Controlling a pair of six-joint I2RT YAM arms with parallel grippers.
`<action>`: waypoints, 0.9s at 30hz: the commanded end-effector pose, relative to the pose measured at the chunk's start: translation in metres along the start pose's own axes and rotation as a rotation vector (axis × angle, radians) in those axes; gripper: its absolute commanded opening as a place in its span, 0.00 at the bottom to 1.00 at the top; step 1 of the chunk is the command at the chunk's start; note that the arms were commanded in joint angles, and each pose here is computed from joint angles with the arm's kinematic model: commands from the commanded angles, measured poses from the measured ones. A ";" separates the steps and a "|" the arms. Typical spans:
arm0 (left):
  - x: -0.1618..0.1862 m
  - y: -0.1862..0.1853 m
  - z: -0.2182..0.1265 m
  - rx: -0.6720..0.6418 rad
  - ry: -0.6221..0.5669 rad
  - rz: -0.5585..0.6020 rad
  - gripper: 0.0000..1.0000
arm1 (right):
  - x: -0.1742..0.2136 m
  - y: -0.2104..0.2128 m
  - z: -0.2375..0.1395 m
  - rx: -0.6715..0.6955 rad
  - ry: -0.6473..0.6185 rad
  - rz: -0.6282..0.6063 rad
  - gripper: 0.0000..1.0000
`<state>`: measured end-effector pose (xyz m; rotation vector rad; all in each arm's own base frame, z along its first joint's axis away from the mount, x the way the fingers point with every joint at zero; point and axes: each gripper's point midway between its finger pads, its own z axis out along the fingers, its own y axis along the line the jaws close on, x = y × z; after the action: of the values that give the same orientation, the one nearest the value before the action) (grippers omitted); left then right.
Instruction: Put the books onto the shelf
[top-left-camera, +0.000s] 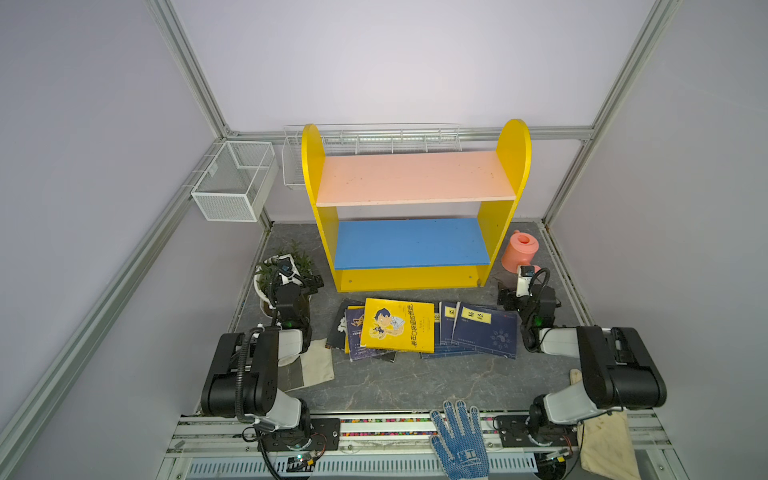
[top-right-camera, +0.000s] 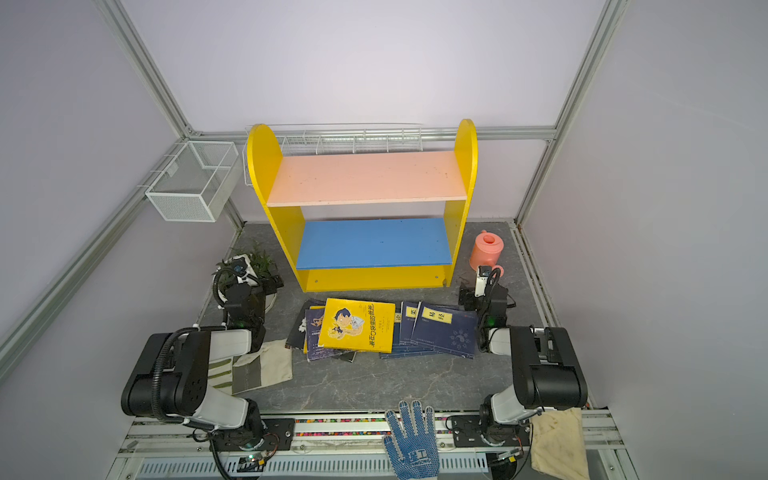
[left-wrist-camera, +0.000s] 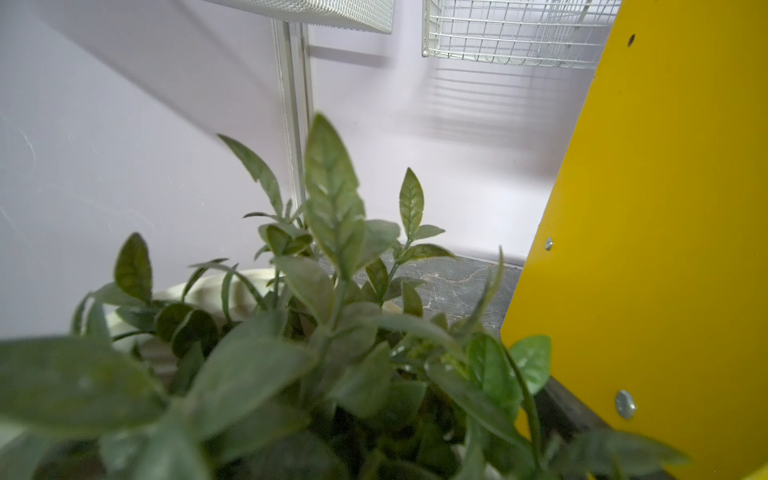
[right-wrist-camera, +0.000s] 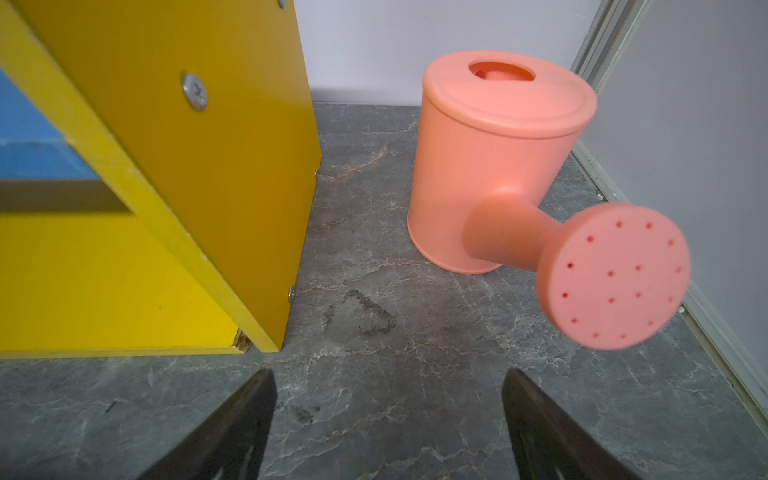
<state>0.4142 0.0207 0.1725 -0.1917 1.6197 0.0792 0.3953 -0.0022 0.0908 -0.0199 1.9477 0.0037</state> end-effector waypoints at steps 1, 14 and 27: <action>0.056 0.008 -0.008 -0.029 0.180 0.048 0.99 | -0.001 -0.001 0.000 -0.001 -0.013 -0.005 0.88; 0.056 0.008 -0.008 -0.030 0.183 0.048 0.99 | -0.002 -0.002 -0.001 -0.033 -0.021 0.011 0.88; -0.001 0.039 -0.069 -0.448 0.310 -0.002 0.99 | -0.030 -0.048 -0.047 0.308 0.175 0.542 0.88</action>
<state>0.3805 0.0373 0.1988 -0.4687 1.8057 0.2346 0.3985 -0.0382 0.1768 0.3754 1.9219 0.0329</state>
